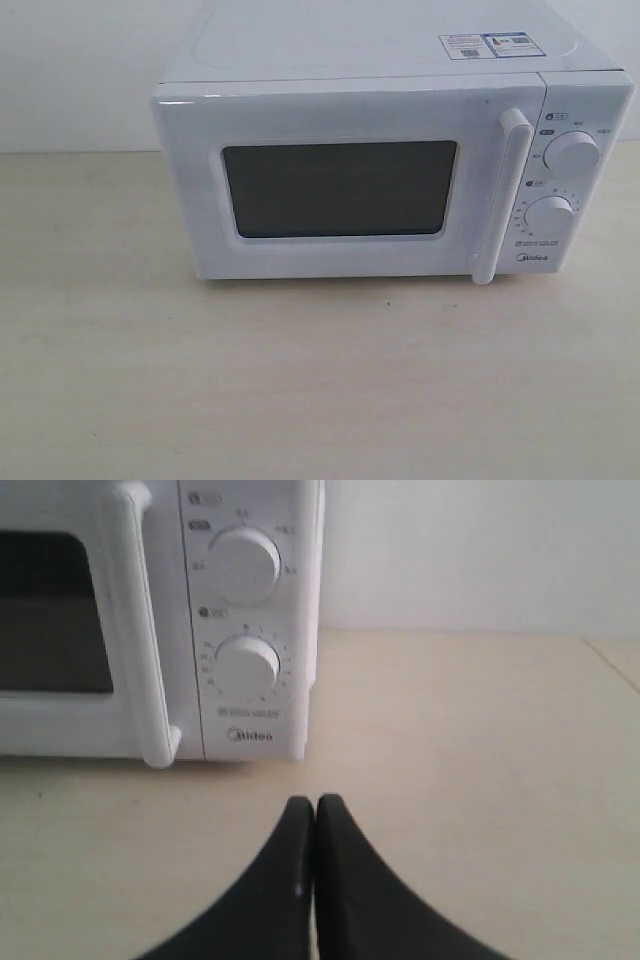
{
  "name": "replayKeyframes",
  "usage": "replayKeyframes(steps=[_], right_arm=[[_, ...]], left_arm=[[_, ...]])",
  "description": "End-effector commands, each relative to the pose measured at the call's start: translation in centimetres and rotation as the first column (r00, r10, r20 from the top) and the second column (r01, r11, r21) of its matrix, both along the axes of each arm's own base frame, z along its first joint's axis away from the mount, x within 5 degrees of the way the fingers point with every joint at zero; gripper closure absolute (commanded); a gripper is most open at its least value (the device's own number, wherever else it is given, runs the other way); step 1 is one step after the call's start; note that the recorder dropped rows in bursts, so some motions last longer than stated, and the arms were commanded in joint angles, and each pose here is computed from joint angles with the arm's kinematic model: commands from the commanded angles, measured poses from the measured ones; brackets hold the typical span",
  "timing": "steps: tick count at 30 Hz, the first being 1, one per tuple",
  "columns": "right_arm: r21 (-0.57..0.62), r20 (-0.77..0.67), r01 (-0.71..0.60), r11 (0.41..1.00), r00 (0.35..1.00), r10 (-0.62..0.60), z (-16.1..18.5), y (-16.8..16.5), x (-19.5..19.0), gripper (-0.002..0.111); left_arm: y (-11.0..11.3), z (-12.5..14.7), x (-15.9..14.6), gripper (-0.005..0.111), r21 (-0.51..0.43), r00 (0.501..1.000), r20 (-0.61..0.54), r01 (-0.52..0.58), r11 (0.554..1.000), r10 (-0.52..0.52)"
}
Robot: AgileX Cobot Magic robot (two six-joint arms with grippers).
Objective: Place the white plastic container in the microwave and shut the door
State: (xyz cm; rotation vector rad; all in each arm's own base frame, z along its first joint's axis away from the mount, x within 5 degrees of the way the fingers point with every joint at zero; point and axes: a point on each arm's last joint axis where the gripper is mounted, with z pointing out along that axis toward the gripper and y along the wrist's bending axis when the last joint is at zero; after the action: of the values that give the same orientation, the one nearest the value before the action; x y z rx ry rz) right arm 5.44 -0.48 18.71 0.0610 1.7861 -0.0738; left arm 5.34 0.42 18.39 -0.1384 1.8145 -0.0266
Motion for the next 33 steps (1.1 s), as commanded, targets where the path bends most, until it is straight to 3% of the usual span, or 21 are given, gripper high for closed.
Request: replayKeyframes(steps=[1,33], right_arm=[[0.048,-0.04,0.05,0.998,0.998,-0.048,-0.52,-0.29,-0.15,0.108],[0.063,-0.054,0.011,0.998,0.999,-0.008,-0.65,-0.05,-0.15,0.108]], left_arm=[[0.03,-0.1,0.01,0.103,0.008,1.0,0.0,-0.002,1.0,0.002],[0.03,-0.1,0.01,0.103,0.008,1.0,0.0,-0.002,1.0,0.002]])
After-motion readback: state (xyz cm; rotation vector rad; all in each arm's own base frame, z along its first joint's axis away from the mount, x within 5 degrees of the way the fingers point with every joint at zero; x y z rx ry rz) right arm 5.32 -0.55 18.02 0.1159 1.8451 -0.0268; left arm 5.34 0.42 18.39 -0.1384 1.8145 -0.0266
